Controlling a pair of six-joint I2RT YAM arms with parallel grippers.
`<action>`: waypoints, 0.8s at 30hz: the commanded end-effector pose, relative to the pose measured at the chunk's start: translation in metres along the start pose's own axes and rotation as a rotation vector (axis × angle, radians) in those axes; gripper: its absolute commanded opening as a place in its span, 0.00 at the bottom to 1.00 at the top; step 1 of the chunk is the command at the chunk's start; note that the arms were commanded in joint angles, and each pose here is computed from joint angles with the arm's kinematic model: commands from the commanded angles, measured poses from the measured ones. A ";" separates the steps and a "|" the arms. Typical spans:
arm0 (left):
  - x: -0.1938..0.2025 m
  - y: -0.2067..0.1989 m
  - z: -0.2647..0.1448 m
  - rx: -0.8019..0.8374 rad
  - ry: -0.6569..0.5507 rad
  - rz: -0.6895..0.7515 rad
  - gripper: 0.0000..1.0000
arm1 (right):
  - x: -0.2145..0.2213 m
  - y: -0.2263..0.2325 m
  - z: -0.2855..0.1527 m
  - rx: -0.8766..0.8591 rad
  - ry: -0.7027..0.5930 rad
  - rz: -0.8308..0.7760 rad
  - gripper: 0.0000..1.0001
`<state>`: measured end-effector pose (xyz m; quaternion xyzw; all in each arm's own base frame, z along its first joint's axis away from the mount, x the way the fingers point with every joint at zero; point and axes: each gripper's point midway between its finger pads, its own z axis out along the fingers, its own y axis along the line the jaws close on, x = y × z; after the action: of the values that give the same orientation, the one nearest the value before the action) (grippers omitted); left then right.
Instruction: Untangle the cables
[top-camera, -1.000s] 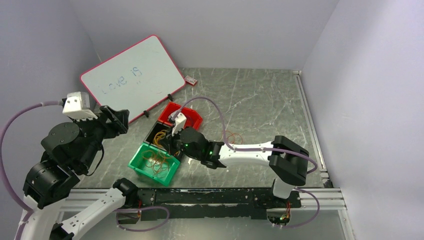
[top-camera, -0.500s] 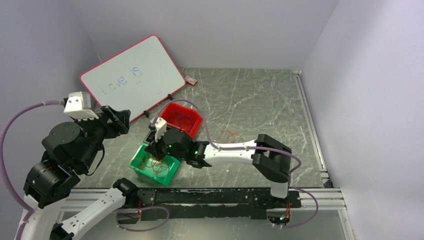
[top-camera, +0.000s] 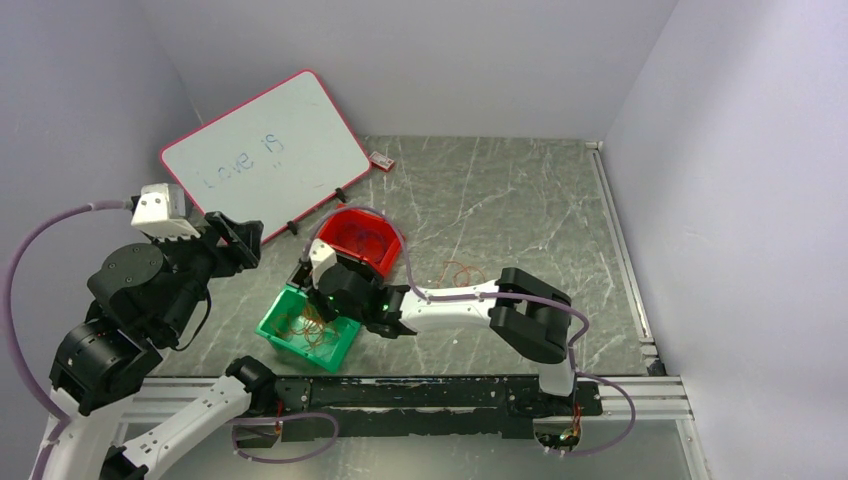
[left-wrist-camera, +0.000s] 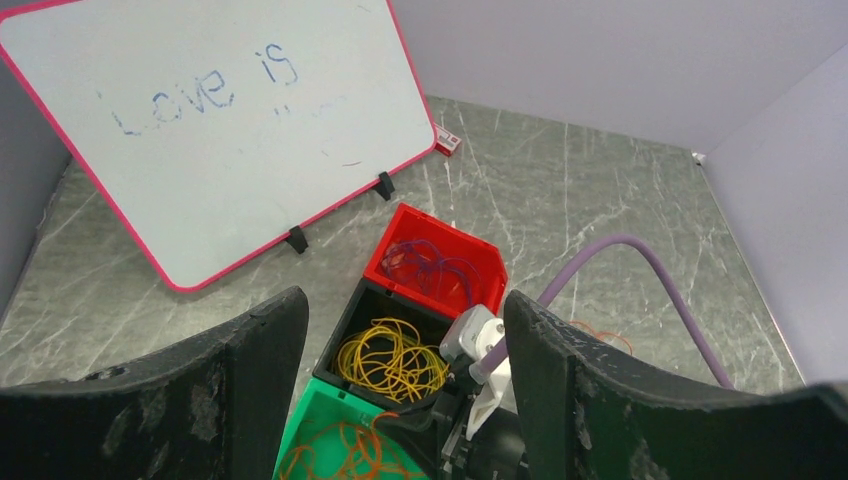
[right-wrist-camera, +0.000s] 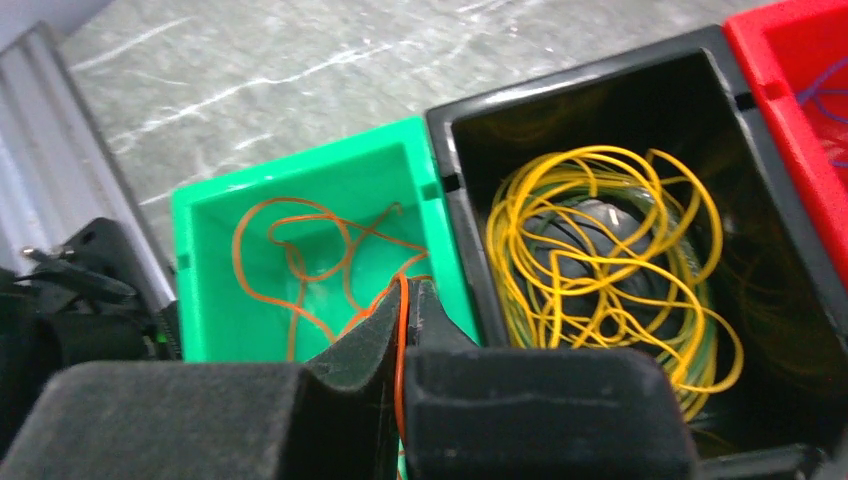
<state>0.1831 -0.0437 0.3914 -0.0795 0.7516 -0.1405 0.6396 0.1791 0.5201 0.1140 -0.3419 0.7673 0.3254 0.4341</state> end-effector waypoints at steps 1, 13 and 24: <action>0.003 -0.008 0.004 0.034 0.008 0.004 0.76 | -0.023 -0.020 -0.010 0.130 -0.037 -0.024 0.00; 0.007 -0.009 0.006 0.036 0.017 0.007 0.76 | -0.016 0.028 -0.004 -0.132 -0.003 -0.182 0.00; 0.009 -0.008 0.004 0.038 0.021 0.001 0.76 | 0.025 0.044 0.032 -0.200 0.108 -0.222 0.00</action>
<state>0.1855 -0.0489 0.3839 -0.0718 0.7580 -0.1429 0.6323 0.1533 0.5577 0.1117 -0.4565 0.7117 0.3382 0.4132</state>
